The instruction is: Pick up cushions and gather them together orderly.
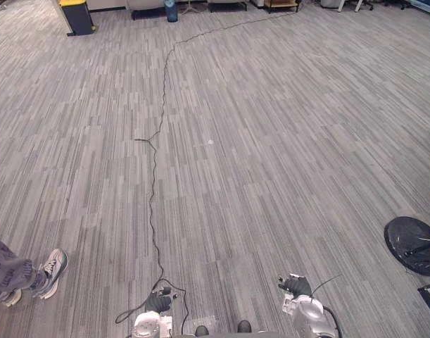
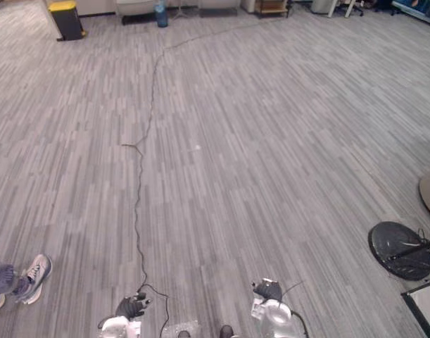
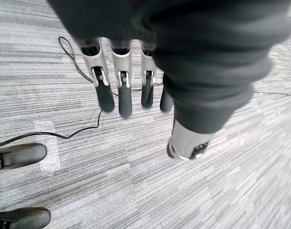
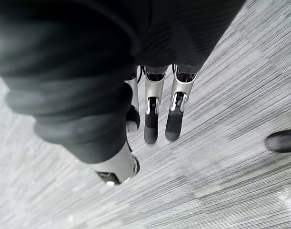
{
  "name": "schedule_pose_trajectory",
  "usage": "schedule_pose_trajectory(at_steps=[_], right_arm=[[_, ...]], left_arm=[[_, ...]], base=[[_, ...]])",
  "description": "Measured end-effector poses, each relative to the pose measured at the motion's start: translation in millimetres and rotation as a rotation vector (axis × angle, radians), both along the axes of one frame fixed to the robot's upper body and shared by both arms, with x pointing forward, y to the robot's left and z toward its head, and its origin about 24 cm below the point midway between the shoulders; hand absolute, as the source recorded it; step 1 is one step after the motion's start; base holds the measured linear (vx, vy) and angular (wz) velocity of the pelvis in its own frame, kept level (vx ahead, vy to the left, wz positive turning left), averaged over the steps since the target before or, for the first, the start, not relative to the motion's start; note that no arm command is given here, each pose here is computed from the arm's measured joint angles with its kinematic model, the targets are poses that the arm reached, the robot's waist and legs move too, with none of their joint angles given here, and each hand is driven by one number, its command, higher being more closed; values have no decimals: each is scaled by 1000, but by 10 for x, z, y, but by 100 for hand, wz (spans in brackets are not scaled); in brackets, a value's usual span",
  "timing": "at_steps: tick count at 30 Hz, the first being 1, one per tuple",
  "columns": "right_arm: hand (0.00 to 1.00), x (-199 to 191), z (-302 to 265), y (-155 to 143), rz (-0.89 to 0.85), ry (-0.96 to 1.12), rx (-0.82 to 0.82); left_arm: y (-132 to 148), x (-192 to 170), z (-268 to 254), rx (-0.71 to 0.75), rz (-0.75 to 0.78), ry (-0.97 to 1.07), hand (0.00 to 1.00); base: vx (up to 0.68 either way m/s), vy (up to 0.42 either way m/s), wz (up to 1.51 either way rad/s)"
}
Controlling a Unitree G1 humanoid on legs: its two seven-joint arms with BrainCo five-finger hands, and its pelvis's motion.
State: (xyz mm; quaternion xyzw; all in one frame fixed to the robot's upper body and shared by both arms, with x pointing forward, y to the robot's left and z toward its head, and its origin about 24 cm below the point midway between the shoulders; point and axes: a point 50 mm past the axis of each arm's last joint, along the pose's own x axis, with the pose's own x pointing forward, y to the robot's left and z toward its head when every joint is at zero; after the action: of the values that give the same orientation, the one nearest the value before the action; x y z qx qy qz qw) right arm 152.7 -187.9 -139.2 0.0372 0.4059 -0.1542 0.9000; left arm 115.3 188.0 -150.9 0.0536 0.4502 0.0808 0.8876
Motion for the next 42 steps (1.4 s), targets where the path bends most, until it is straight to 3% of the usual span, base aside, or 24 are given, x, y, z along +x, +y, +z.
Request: schedule_pose_trajectory(at_steps=[12,42], right_arm=[[0,-232,-136,10,26,137,-7],[0,-293,-168,-29,-17,175,8]], left_arm=[[-13,-122,-62,-10,2,58,0],[-10,-72,-68,-2,-41,82,0]], base=[[-38,-16,5],[-7,-1,3]])
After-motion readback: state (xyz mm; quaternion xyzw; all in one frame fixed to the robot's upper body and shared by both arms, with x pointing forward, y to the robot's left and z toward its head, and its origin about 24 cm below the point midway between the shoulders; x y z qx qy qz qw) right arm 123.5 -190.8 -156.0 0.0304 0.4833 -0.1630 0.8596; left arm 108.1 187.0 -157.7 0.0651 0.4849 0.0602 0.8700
